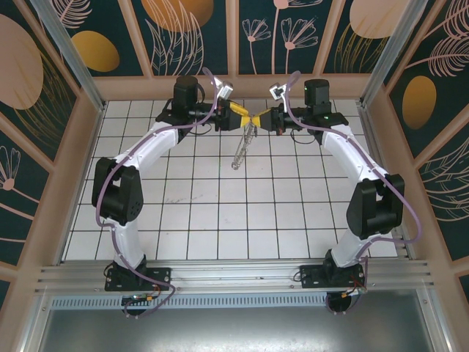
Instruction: Put the keys on the keyring
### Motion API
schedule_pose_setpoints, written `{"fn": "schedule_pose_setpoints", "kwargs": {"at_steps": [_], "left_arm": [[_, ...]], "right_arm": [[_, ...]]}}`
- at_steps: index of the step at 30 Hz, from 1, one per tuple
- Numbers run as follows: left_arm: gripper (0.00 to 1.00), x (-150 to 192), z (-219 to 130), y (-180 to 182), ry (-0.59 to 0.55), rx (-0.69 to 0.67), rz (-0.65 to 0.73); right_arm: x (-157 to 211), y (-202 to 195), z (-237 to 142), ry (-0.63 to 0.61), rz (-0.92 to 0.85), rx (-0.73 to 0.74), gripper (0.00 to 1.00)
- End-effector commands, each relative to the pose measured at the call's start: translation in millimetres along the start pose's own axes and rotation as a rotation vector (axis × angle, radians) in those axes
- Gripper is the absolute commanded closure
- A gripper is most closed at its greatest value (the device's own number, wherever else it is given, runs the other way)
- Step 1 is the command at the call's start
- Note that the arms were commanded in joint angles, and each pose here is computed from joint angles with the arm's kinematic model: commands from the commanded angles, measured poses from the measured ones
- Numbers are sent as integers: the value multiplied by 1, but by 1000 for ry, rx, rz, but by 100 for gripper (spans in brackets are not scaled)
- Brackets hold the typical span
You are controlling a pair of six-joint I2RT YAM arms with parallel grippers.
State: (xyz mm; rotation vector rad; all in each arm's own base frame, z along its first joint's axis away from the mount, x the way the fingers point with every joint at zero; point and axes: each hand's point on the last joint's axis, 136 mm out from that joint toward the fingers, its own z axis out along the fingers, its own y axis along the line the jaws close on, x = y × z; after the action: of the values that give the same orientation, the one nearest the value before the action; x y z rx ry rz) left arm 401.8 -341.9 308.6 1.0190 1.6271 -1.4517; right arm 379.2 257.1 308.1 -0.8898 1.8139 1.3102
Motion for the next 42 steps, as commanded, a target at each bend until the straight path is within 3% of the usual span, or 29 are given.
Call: {"fn": "schedule_pose_setpoints", "kwargs": {"at_steps": [1,19,25,32,42], "left_arm": [[56,-2,-3,-2,6,32,25],[58,2,1,5,1,54,-3],[64,-2,1,2,-12,68,-3],[80,-1,1,-2,-13,92,-5],[76,10,1,-1,-3,96,-18]], "right_arm": [[-13,8,-2,-19,-56,-39,100],[-11,10,-1,-20,-50,-67,100],[-8,8,2,-14,-39,-75,100],[-7,5,5,-14,-34,-76,100],[-8,4,5,-19,-37,-69,100]]}}
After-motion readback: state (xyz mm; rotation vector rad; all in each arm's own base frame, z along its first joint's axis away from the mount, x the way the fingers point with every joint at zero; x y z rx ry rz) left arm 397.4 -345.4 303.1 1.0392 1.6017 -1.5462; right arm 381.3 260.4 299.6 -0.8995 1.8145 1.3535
